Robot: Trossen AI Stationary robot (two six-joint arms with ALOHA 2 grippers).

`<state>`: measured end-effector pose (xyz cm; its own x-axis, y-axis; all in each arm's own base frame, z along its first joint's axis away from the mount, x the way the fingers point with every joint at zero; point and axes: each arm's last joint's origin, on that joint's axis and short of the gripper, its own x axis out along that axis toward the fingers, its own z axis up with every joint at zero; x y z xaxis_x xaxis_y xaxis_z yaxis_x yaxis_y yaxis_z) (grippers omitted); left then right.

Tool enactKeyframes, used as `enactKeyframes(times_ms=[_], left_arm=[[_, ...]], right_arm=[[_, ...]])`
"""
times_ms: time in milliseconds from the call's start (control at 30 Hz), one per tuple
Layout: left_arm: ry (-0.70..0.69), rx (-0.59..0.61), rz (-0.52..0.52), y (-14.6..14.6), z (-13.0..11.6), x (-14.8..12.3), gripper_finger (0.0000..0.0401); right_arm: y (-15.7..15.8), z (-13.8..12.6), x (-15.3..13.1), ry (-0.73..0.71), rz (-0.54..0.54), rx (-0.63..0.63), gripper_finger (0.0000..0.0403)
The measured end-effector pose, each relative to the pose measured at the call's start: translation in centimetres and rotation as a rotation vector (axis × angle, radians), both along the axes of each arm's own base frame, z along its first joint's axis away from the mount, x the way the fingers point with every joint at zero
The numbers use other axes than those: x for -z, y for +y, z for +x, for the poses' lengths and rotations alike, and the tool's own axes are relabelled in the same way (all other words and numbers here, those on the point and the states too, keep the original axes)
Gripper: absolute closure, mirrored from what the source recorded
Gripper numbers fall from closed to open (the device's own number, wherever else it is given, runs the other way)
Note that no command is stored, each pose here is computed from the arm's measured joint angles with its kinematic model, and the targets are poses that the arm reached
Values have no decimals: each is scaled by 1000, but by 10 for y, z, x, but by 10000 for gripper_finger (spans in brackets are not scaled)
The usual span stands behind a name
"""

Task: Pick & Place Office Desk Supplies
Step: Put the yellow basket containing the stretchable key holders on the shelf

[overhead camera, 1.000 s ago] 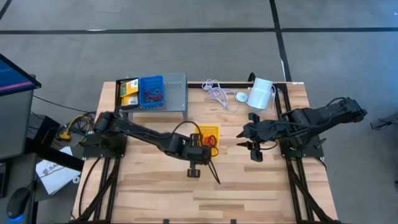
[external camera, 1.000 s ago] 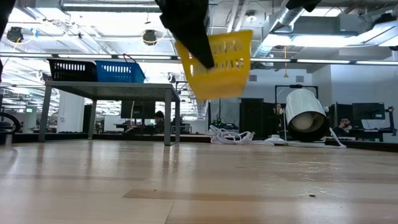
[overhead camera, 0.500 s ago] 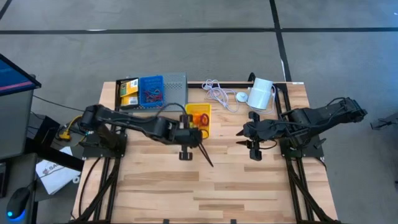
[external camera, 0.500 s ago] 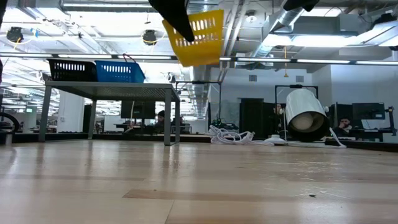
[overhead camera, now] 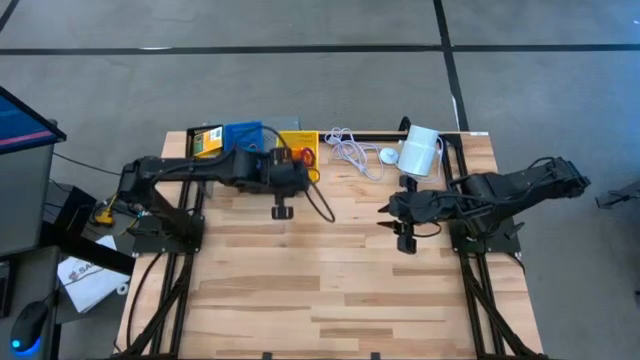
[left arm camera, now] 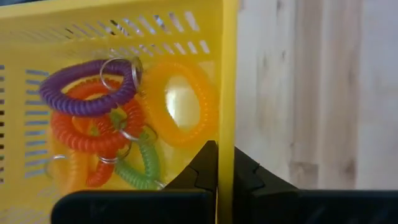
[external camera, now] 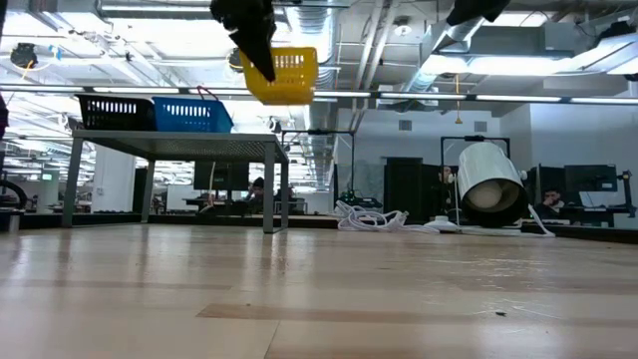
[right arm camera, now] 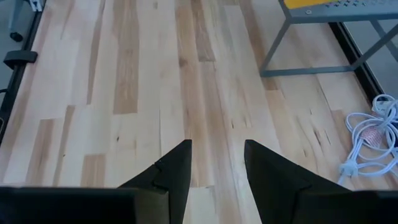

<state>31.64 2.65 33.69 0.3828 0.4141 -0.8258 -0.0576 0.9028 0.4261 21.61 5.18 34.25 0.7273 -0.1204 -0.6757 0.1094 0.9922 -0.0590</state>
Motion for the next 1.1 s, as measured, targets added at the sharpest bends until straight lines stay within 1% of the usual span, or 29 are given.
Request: enactKeyframes(times_ms=[233, 467, 767, 1000, 1100], left_arm=[[45, -33, -10, 37, -1, 6, 401], [82, -77, -62, 65, -6, 11, 401], [128, -119, -81, 77, -15, 13, 401], [197, -127, -97, 80, -20, 34, 401], [205, -135, -93, 81, -21, 40, 401]], right_arm=[[-2, 6, 4, 16, -4, 17, 260], [-1, 10, 7, 32, -7, 16, 260], [-1, 10, 8, 33, -6, 15, 260], [-1, 10, 7, 28, -5, 15, 260], [-1, 10, 7, 27, -4, 15, 260]])
